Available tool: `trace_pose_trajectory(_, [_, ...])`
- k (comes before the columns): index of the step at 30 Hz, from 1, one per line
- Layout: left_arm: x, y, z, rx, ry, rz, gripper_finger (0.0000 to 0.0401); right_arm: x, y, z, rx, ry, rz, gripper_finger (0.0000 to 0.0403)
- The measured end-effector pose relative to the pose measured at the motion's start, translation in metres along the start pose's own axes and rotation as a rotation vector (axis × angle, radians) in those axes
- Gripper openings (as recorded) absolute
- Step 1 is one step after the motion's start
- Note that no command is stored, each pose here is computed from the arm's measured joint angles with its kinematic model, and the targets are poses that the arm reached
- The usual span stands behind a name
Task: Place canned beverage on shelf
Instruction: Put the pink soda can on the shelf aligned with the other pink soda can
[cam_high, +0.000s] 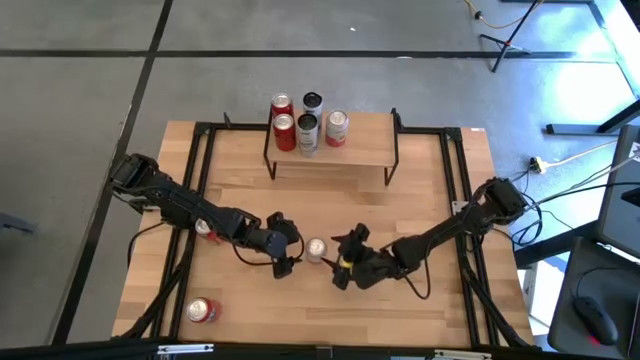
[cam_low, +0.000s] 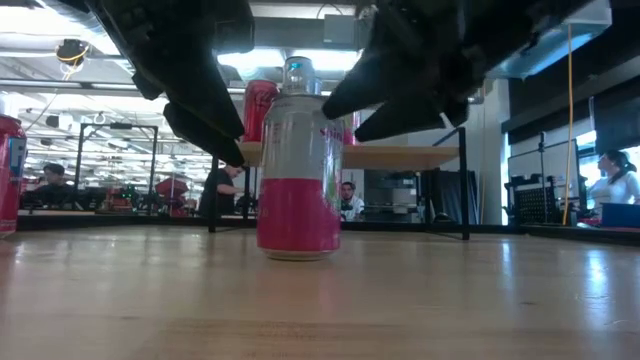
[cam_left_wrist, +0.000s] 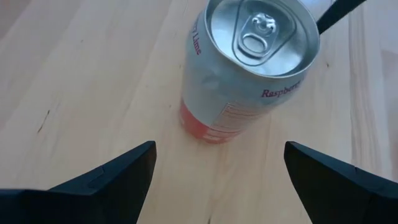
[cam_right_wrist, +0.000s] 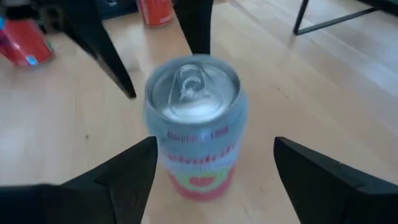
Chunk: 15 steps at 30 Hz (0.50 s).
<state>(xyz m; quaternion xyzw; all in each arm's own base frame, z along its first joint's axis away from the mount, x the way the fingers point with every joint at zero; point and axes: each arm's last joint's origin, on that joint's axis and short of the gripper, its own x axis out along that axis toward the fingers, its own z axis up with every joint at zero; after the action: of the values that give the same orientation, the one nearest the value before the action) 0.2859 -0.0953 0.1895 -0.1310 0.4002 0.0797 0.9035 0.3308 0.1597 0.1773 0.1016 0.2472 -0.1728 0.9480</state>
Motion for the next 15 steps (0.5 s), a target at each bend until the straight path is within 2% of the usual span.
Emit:
trace_pose_trajectory(5, [0.0000,-0.0003,-0.0002,-0.010,0.007,-0.011,0.0349,-0.0017,0.0049,-0.0018,-0.049,0.059,0.110,0.0322])
trace_pose_trajectory(8, [0.0005,-0.0010,0.0001,-0.029,0.056,-0.095,0.0349,-0.0009,0.0054,-0.0034,-0.070,0.093,0.151,0.0349])
trace_pose_trajectory(12, [0.0009,0.0002,0.0007,-0.033,0.060,-0.099,0.0349,-0.0004,0.0033,-0.0022,-0.079,0.052,0.085,0.0394])
trace_pose_trajectory(15, [0.0011,0.0011,0.0012,-0.033,0.039,-0.066,0.0349,-0.0003,0.0027,-0.0018,-0.084,0.037,0.063,0.0381])
